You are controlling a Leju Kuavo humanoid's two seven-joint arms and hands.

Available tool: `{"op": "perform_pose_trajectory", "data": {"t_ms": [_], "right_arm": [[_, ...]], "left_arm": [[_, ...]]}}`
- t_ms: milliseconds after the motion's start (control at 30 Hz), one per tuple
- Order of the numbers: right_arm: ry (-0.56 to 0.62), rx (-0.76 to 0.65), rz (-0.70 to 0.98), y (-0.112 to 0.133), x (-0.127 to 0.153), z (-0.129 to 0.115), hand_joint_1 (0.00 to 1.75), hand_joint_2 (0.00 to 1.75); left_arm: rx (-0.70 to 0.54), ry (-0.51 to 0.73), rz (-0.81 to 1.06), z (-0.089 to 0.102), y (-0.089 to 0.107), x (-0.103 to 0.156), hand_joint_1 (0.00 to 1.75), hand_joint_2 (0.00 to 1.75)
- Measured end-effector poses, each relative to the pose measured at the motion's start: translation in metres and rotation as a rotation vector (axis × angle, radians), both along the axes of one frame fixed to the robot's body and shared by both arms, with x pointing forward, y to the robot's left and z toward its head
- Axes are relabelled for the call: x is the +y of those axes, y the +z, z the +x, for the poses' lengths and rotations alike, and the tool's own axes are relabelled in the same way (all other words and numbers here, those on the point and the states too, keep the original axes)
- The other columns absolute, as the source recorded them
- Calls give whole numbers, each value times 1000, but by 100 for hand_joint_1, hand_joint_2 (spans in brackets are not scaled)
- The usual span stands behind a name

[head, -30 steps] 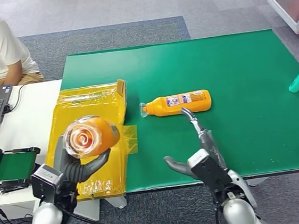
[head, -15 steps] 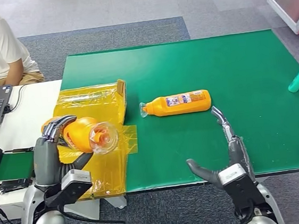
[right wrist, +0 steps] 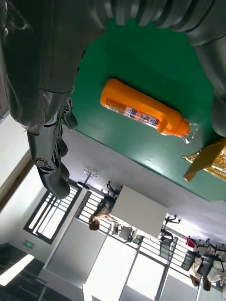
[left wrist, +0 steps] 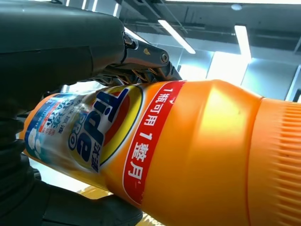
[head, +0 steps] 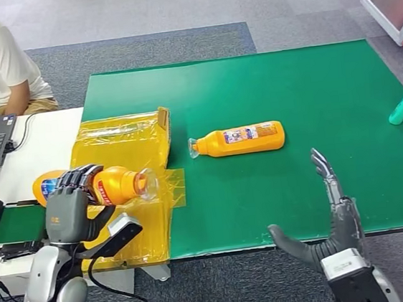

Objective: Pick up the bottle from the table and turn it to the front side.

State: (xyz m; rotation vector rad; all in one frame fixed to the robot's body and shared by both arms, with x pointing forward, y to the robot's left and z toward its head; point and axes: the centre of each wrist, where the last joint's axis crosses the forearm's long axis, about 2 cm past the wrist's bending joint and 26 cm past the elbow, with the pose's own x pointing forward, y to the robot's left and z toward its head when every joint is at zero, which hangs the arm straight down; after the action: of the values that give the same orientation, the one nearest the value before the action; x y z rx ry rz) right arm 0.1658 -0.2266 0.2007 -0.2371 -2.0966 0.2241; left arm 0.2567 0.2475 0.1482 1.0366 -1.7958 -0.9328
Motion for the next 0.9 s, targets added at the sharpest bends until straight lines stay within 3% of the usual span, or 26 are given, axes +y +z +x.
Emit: {"op": "perform_pose_trajectory", "data": {"t_ms": [400,900], "right_arm": [[25,2,-14,2,-13,-3,0,175],[60,-39,-51,8,-12,4,0,175]], "left_arm": [[120,1,105,28,-24,-9,175,175],[291,-66,151,67,-34,-43,175,175]]}}
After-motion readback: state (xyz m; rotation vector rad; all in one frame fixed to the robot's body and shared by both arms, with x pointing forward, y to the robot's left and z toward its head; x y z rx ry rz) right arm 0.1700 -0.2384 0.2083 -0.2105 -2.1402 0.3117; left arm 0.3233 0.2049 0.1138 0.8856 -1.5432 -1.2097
